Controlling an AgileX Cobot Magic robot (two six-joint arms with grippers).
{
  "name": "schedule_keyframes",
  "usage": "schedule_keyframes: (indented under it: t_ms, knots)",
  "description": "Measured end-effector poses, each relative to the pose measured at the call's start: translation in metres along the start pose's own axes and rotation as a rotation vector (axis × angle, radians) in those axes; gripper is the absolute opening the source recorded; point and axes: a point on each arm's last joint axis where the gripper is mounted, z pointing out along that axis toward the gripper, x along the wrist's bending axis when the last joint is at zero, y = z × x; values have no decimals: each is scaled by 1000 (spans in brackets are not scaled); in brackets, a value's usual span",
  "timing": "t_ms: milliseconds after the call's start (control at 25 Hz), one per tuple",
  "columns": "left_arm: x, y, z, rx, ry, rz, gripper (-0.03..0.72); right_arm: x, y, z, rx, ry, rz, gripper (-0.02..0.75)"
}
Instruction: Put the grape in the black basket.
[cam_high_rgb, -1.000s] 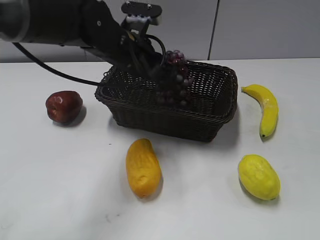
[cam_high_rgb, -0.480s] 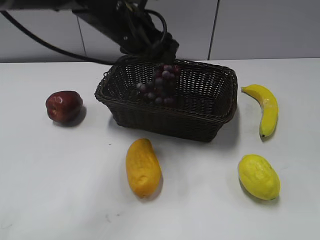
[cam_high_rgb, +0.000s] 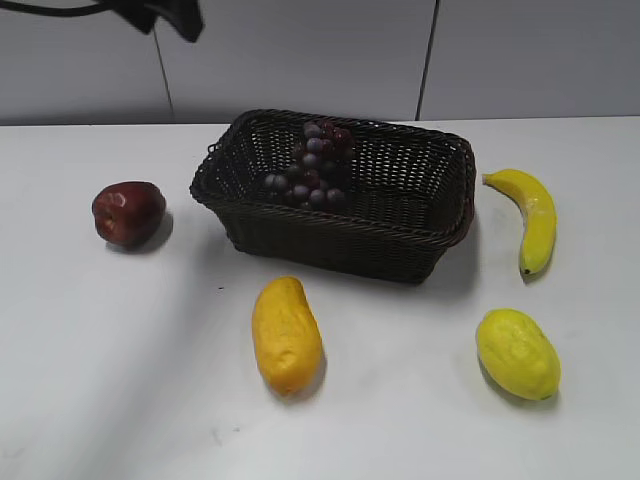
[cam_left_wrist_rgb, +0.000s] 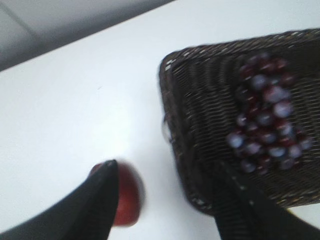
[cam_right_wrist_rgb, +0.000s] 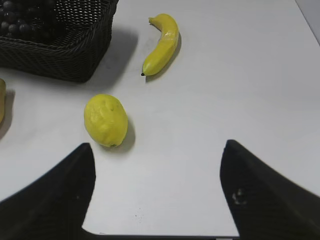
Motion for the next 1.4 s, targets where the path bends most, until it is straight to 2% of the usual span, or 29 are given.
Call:
schedule_keyframes:
  t_ms: [240, 360, 520, 640, 960, 1160, 1400]
  knots:
    - [72, -23, -13, 51, 100, -182, 553, 0, 0, 0, 0, 0, 0, 590]
    - [101, -41, -23, 65, 136, -266, 553, 0, 0, 0, 0, 0, 0, 590]
    - [120, -81, -35, 131, 154, -365, 547, 0, 0, 0, 0, 0, 0, 590]
    - [109, -113, -46, 186, 145, -402, 535, 0, 0, 0, 0, 0, 0, 590]
    - [54, -194, -72, 279, 100, -428, 525, 0, 0, 0, 0, 0, 0, 590]
    - [27, -233, -88, 274, 101, -429, 495, 0, 0, 0, 0, 0, 0, 590]
    - [1, -270, -99, 216, 104, -430, 480, 0, 0, 0, 0, 0, 0, 590]
